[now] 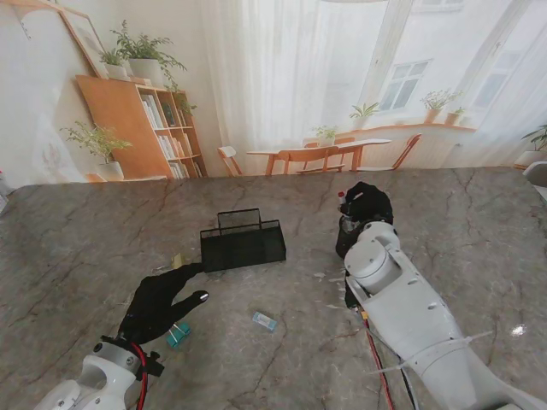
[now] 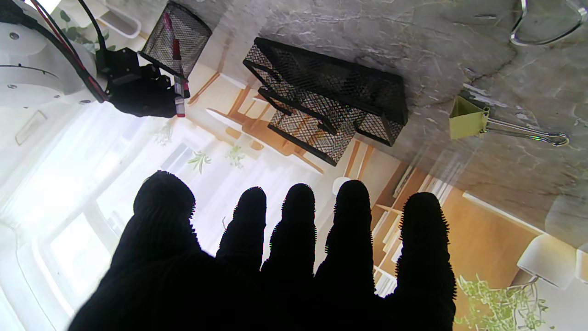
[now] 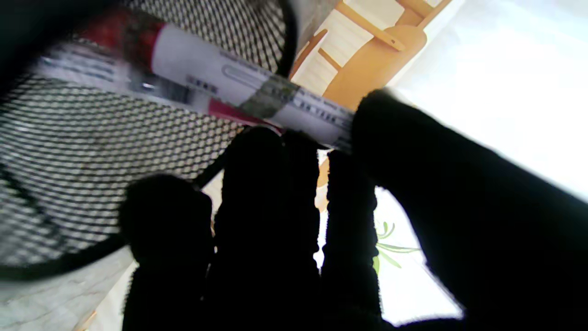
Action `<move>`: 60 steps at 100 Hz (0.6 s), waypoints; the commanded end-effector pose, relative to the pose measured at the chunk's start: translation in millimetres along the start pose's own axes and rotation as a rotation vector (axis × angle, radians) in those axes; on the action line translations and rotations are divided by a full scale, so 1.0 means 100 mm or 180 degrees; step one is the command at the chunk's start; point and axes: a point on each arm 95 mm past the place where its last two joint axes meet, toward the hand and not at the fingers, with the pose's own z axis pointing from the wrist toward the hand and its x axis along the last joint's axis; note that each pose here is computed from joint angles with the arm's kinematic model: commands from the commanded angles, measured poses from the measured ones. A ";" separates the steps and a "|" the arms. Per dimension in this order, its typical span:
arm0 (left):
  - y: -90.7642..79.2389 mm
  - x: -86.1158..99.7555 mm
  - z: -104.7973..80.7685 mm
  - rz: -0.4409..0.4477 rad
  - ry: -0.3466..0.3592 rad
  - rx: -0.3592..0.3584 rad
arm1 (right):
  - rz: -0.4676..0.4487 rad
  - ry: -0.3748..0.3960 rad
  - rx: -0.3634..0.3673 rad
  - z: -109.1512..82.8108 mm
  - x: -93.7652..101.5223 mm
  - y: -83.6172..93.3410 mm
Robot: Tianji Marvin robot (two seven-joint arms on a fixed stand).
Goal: Organize desk stationery
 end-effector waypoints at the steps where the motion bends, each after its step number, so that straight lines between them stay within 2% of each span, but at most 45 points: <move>1: 0.02 0.01 -0.02 -0.0032 -0.0005 -0.0005 | -0.0063 -0.0002 0.0081 -0.03 -0.08 -0.02; 60: 0.01 0.02 -0.04 -0.0052 0.0016 0.0045 | -0.0194 0.0247 0.0240 -0.11 -0.04 0.11</move>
